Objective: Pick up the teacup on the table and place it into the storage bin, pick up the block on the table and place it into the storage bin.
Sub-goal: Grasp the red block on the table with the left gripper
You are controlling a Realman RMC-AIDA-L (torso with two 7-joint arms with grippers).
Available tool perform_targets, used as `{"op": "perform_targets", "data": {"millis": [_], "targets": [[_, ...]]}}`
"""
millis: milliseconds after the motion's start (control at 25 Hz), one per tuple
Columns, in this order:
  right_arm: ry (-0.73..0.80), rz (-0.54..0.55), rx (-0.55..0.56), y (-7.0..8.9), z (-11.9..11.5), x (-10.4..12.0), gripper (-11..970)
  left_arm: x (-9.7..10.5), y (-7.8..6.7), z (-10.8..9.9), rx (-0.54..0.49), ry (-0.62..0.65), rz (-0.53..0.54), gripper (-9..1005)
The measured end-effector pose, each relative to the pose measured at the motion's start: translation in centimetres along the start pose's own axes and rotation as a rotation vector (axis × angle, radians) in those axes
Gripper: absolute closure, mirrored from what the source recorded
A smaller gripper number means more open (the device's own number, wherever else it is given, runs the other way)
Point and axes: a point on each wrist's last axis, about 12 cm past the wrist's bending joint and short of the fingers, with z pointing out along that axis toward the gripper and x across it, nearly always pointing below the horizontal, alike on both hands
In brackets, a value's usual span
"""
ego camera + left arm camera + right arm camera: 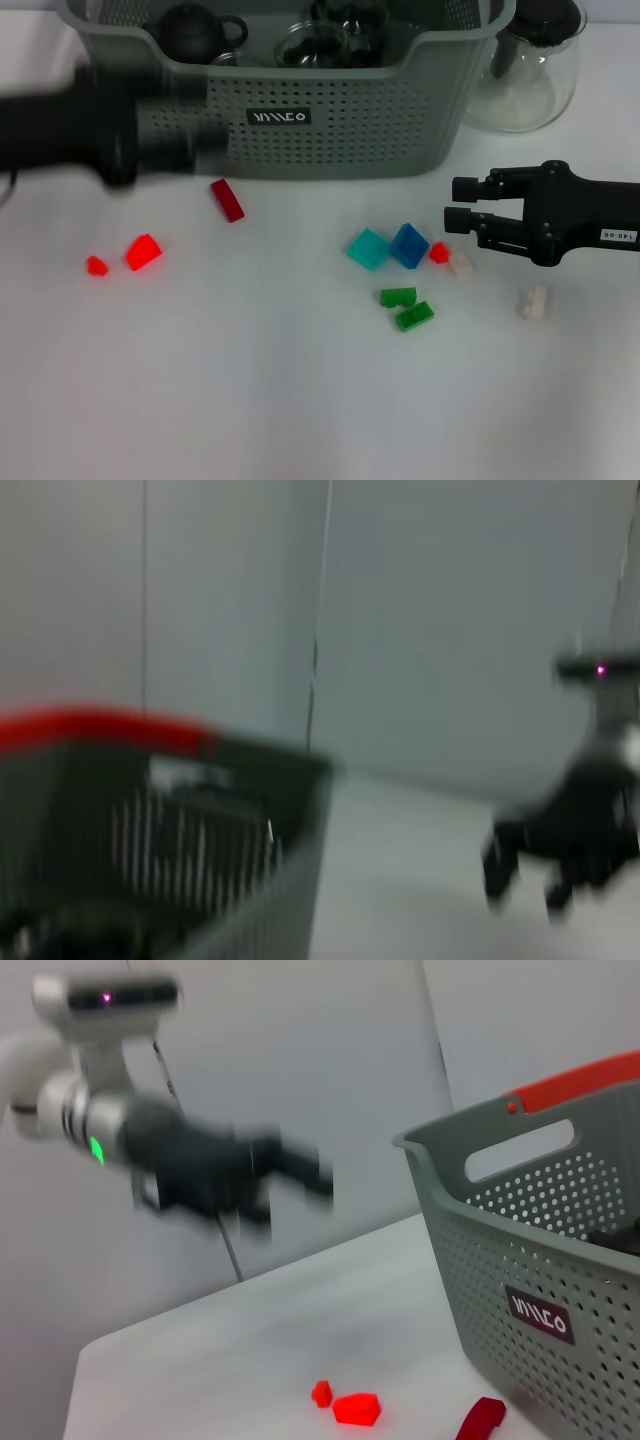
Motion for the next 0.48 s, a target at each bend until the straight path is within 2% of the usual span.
{"op": "perform_targets", "data": {"millis": [40,200,480], "targets": [[0.0,0.0,-0.001,0.0,0.0,0.0,534,2.1,-0.3,0.0,-0.003,0.057,0.005,463],[-0.001,0.005,0.001,0.0,0.1,0.0,534,6.8,-0.8,-0.3,-0.055,0.11,-0.025,482],[0.0,0.026,0.011,0.0,0.3,0.3,535,11.9,-2.0,-3.3,-0.28,0.08,-0.112,519]]}}
